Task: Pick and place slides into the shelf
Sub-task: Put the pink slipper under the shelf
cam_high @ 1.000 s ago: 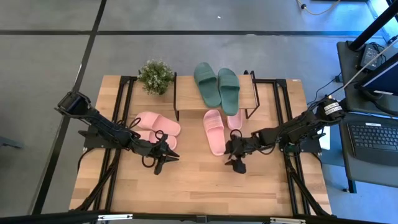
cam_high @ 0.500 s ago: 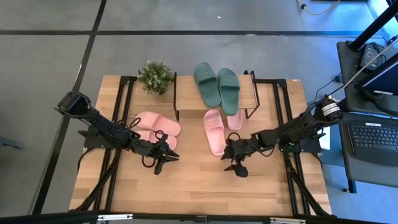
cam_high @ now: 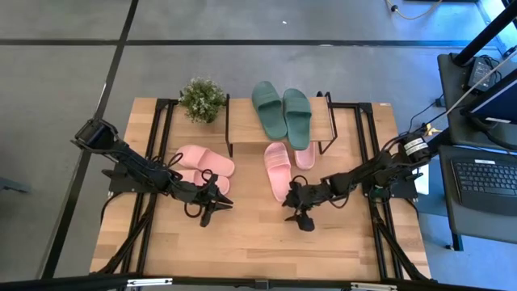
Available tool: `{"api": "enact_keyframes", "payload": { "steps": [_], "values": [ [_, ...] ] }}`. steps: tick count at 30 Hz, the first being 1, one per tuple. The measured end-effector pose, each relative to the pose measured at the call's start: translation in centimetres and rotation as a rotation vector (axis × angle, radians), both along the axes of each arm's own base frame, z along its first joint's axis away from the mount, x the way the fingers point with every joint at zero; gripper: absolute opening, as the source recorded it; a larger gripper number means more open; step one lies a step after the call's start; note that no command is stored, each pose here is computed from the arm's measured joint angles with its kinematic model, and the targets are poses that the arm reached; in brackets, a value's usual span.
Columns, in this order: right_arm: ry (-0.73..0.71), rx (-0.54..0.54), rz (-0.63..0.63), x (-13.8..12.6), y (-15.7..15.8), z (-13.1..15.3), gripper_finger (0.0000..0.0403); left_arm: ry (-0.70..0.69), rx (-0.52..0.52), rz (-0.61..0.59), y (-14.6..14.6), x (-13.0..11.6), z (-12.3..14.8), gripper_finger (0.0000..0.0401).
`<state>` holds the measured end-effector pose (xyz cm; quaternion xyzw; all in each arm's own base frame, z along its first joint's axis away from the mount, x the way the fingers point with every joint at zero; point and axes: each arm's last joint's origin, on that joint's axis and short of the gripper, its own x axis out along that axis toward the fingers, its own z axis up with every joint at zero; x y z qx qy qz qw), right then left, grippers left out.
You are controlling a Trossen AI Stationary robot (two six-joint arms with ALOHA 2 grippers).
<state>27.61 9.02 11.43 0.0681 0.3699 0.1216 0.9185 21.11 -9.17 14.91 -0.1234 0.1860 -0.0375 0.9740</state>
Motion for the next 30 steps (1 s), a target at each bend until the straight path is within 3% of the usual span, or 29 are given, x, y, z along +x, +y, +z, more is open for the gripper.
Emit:
{"api": "enact_keyframes", "payload": {
  "steps": [30],
  "values": [
    [-0.049,-0.162,-0.270,1.9,-5.8,0.7,0.0274,0.001,0.001,0.000,0.0,0.0,0.0,0.0057]
  ]
}}
